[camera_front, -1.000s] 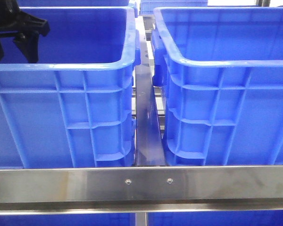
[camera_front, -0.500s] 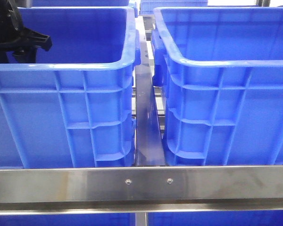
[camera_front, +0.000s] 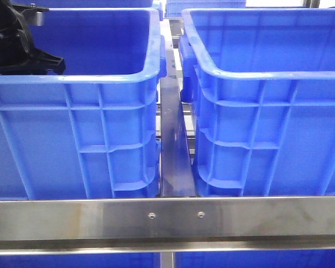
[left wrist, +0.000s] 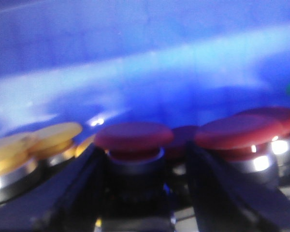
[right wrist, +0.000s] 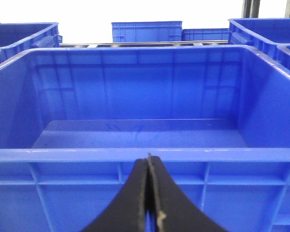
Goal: Pick red and yellow buttons and place in box
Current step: 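Close the left gripper on the red button and lift it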
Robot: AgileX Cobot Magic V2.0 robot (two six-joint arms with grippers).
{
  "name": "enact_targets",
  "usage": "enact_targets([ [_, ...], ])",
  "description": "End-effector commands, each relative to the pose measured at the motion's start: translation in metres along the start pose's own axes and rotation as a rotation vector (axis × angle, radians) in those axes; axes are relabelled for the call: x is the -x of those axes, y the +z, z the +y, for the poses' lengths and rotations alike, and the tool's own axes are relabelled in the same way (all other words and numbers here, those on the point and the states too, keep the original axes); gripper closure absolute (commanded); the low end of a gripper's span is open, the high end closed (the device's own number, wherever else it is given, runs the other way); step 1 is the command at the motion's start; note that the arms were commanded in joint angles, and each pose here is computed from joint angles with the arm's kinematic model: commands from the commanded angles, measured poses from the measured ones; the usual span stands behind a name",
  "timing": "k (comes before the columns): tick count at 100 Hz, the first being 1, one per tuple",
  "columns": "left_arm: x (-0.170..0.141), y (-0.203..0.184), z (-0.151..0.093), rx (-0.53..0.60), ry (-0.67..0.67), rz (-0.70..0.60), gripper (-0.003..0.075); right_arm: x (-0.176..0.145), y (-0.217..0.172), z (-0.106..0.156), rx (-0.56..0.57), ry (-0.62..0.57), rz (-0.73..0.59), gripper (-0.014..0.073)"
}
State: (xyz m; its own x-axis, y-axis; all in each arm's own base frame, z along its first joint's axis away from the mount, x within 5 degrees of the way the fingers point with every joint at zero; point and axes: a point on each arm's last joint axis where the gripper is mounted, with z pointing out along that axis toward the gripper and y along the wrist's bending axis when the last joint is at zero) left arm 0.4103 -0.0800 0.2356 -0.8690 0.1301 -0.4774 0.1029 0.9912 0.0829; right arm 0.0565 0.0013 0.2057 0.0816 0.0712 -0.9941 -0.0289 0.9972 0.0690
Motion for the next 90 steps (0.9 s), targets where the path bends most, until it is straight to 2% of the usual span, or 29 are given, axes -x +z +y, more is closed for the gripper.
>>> enact_targets([
  [1,0.011,-0.021,0.003,-0.003,-0.024,-0.079,0.0435,0.008,-0.002,0.001,0.012,-0.012,-0.099,0.0662],
  [5,0.011,-0.021,0.003,-0.001,-0.021,-0.082,0.0478,0.008,-0.002,0.001,0.012,-0.012,-0.099,0.0662],
  [21,0.012,-0.023,0.004,0.004,-0.016,-0.087,0.0742,0.008,-0.002,0.001,0.012,-0.012,-0.099,0.0662],
  [39,0.011,-0.044,0.005,0.006,-0.021,-0.096,0.0739,0.008,-0.002,0.001,0.012,-0.012,-0.099,0.0662],
  [62,0.008,-0.099,0.007,-0.031,-0.048,-0.146,0.0739,0.008,-0.002,0.001,0.012,-0.012,-0.099,0.0662],
  [90,-0.022,-0.153,-0.015,-0.12,0.041,-0.195,0.0739,0.008,-0.002,0.001,0.012,-0.012,-0.099,0.0662],
])
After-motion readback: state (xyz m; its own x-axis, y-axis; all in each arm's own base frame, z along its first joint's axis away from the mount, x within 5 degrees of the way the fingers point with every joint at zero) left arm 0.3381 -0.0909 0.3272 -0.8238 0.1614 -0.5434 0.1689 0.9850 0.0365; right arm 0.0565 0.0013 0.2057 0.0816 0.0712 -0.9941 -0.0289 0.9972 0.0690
